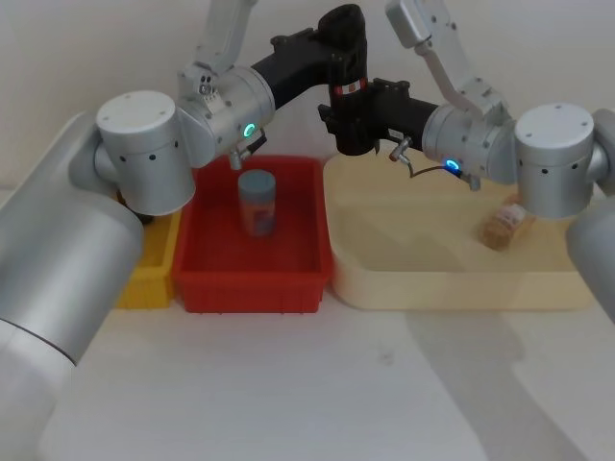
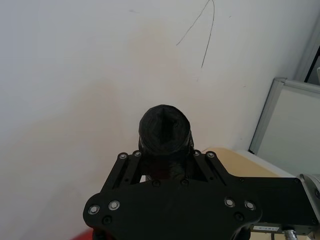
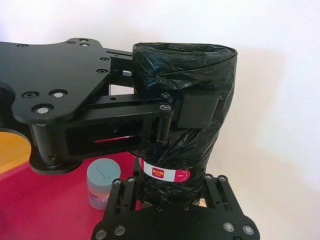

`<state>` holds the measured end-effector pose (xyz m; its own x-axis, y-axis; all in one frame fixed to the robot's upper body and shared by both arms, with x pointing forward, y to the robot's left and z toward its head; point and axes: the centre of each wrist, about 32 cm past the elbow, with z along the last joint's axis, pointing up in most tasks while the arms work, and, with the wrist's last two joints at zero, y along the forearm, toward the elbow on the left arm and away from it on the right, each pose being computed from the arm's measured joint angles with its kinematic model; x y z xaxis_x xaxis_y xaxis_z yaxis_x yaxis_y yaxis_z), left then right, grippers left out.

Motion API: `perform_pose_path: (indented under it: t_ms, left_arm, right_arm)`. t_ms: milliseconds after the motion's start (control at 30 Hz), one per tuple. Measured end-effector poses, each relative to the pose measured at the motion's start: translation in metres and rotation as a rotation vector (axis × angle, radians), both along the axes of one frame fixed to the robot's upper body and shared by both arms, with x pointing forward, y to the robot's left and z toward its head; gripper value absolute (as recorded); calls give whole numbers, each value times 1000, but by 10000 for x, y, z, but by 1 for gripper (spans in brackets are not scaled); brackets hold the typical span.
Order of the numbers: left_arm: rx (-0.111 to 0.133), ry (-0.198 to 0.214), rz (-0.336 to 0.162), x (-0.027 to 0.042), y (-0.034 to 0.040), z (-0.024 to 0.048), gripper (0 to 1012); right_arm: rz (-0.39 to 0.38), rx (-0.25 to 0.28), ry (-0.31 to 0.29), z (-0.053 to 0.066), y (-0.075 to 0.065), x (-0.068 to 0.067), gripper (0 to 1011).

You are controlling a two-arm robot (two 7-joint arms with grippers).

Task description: Pick up the garbage bag with the one hand and transfer it to the other hand.

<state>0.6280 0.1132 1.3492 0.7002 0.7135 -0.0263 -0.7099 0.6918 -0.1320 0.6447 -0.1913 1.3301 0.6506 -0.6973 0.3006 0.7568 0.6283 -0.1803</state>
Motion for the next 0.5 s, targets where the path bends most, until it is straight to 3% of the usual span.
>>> perform_pose_path:
  t_ms: [133, 500]
  left_arm:
    - [0, 0, 0, 0, 0, 0, 345]
    - [0, 0, 0, 0, 0, 0, 346]
  right_arm:
    - [-2, -1, 1, 2, 7, 8, 547]
    - [-3, -2, 2, 2, 16, 17, 547]
